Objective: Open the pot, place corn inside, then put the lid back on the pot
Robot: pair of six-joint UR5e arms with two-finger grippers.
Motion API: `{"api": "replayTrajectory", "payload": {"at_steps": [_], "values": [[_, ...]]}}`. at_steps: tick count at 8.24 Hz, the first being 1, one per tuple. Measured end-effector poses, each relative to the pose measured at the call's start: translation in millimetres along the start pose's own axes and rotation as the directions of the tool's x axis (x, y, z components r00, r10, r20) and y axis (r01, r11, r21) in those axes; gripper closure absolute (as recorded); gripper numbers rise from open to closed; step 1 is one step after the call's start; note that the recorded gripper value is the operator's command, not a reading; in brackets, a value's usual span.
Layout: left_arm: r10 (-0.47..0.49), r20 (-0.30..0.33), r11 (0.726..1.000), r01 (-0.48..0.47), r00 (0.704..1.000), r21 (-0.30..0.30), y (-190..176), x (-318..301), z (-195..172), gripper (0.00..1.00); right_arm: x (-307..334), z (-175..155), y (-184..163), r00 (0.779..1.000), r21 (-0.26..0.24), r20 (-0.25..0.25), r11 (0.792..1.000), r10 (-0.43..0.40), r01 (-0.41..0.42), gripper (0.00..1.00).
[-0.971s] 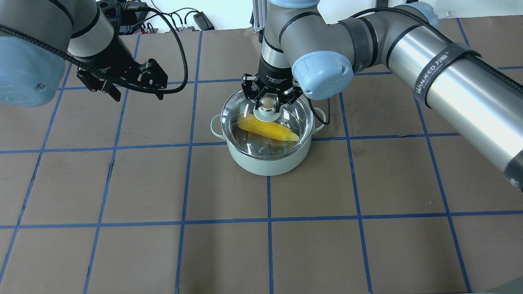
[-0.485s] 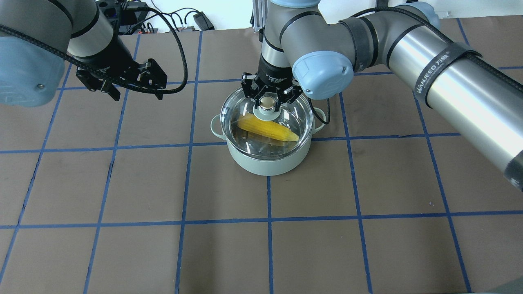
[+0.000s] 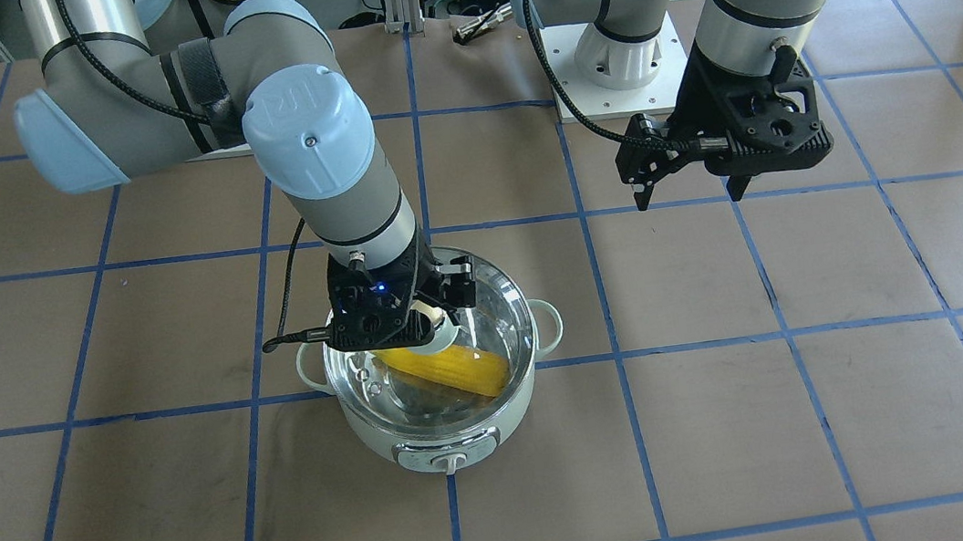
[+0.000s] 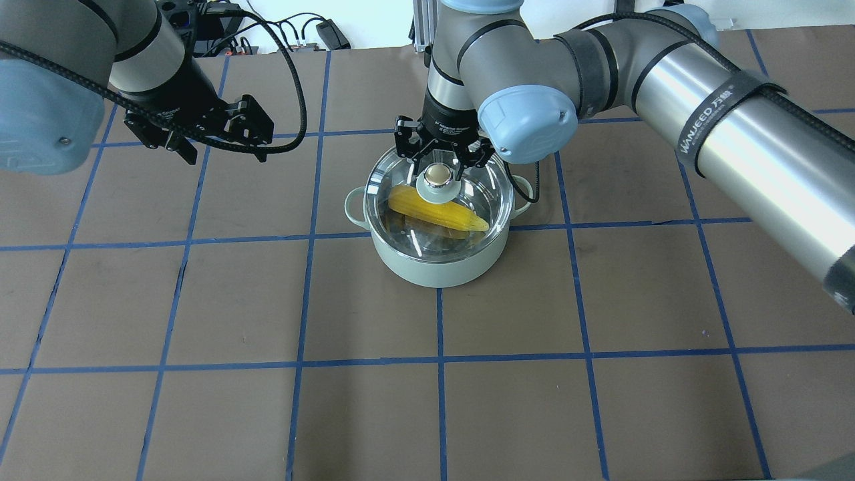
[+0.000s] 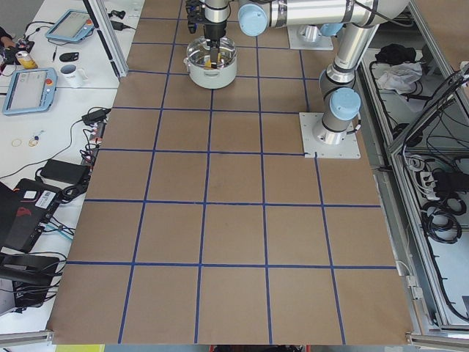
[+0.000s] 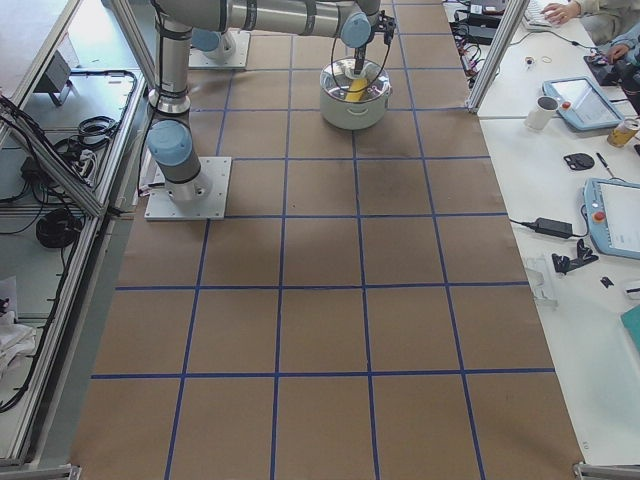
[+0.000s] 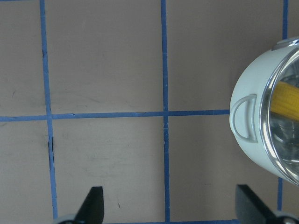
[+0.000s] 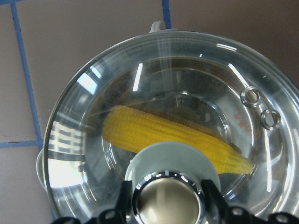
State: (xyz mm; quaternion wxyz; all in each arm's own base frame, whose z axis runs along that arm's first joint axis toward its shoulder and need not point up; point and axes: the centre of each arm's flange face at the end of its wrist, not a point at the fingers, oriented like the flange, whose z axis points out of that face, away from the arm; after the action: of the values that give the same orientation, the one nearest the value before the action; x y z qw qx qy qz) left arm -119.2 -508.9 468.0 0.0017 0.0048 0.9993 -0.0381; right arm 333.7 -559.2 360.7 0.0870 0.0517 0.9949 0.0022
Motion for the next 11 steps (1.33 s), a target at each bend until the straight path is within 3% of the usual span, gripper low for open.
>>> {"api": "replayTrajectory", "payload": {"at_steps": [3,5,8,11], "values": [[0.005,0.001,1.0,-0.005,1.0,0.002,-0.9,-0.1,-0.9,0.0,-0.5,-2.1,-0.7,1.0,0.009,0.004,1.0,0.002,-0.002,0.1],[0.008,0.001,1.0,-0.008,1.0,0.003,-0.8,-0.2,-1.7,0.0,7.2,-16.1,-8.8,1.0,0.041,0.007,0.999,-0.006,0.006,0.1],[0.006,0.001,1.0,-0.006,1.0,0.006,-0.7,-0.1,-2.8,0.0,77.1,-85.0,-19.5,0.995,0.055,-0.032,0.994,-0.093,0.095,0.06],[-0.001,0.001,1.0,0.001,1.0,0.001,-0.9,-0.1,-0.4,0.0,143.0,-167.0,13.9,0.98,0.046,-0.127,0.986,-0.156,0.163,0.04]]}}
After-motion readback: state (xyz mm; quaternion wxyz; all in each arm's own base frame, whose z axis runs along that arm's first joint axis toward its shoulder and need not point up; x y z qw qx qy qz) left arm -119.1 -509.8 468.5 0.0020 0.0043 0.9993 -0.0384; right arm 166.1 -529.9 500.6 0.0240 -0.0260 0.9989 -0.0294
